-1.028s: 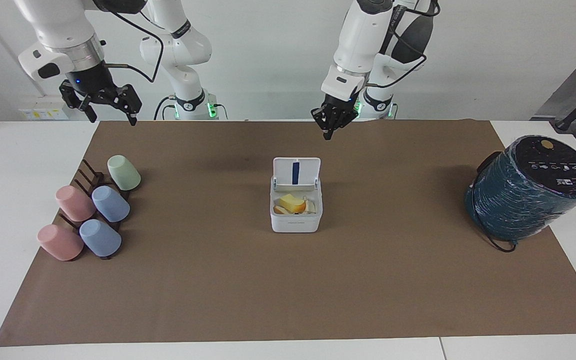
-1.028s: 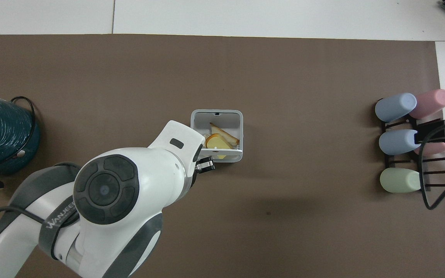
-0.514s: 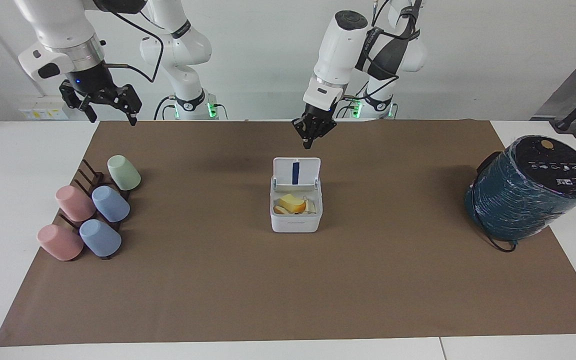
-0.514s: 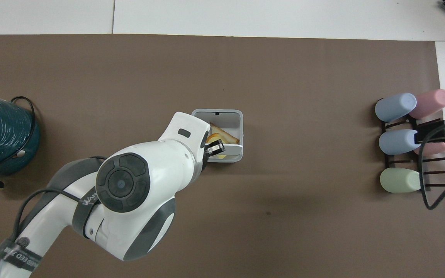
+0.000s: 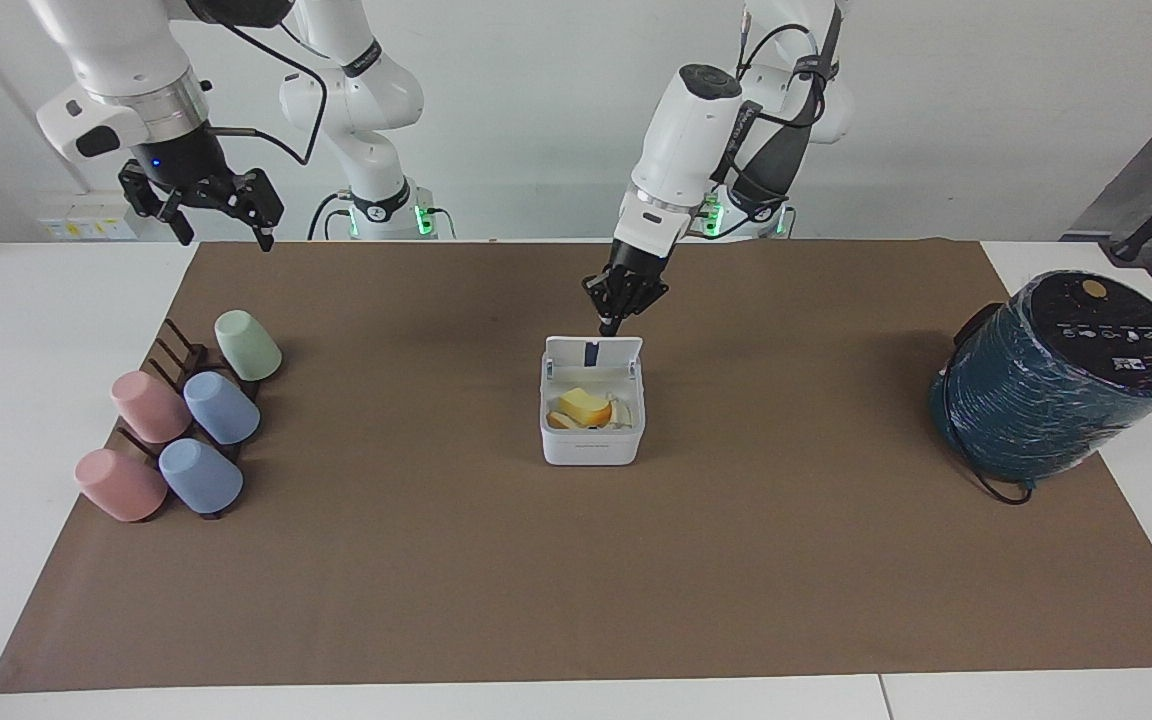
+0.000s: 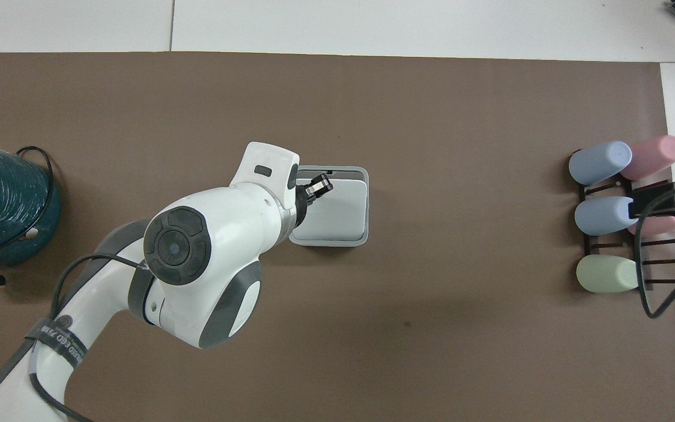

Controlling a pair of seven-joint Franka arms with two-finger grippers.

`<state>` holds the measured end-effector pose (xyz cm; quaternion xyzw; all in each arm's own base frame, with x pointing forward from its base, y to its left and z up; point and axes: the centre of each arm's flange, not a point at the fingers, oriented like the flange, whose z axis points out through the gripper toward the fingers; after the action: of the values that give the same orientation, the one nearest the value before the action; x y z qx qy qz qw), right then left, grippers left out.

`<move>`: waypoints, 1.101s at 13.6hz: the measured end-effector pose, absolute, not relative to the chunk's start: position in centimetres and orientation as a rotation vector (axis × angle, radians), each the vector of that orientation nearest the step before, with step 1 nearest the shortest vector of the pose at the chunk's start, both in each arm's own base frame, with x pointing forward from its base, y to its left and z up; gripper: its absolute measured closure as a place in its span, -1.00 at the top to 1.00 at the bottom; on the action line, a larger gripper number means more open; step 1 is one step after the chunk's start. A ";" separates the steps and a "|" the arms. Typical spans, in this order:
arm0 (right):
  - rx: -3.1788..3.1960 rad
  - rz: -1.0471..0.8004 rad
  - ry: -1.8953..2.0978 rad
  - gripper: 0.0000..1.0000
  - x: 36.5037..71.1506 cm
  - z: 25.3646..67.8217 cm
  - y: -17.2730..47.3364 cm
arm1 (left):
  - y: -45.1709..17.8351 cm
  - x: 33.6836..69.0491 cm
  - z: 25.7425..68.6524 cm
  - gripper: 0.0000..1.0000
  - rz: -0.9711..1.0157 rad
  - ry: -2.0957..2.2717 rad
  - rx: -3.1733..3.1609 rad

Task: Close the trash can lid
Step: 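Push the raised lid down over the trash can with the left gripper, then press the lid flat onto the trash can with the left gripper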

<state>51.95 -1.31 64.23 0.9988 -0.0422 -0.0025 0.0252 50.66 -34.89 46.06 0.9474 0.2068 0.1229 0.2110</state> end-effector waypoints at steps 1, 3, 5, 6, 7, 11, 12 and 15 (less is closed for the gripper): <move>3.088 -0.008 -0.130 1.00 51.9 64.2 -1.3 | -34.7 51.1 45.6 -0.97 0.349 0.587 2.625; 3.088 -0.008 -0.130 1.00 51.9 64.2 -1.3 | -34.5 51.7 44.4 -0.97 0.352 0.601 2.621; 3.088 -0.008 -0.130 1.00 51.9 64.2 -1.3 | -34.7 52.2 42.9 -0.97 0.351 0.608 2.620; 3.088 -0.008 -0.130 1.00 51.9 64.2 -1.3 | -34.8 52.4 42.2 -0.97 0.351 0.611 2.620; 3.088 -0.008 -0.130 1.00 51.9 64.2 -1.3 | -34.9 52.6 41.4 -0.97 0.350 0.614 2.620; 3.088 -0.008 -0.130 1.00 51.9 64.2 -1.3 | -35.0 52.8 40.4 -0.97 0.348 0.619 2.622; 3.088 -0.008 -0.130 1.00 51.9 64.2 -1.3 | -35.0 52.8 40.3 -0.97 0.347 0.619 2.622; 3.088 -0.008 -0.130 1.00 51.9 64.2 -1.3 | -35.0 52.9 40.2 -0.97 0.348 0.619 2.622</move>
<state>51.95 -1.31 64.23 0.9988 -0.0422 -0.0025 0.0252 52.86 -35.03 40.23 0.9435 0.2228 0.1252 0.2112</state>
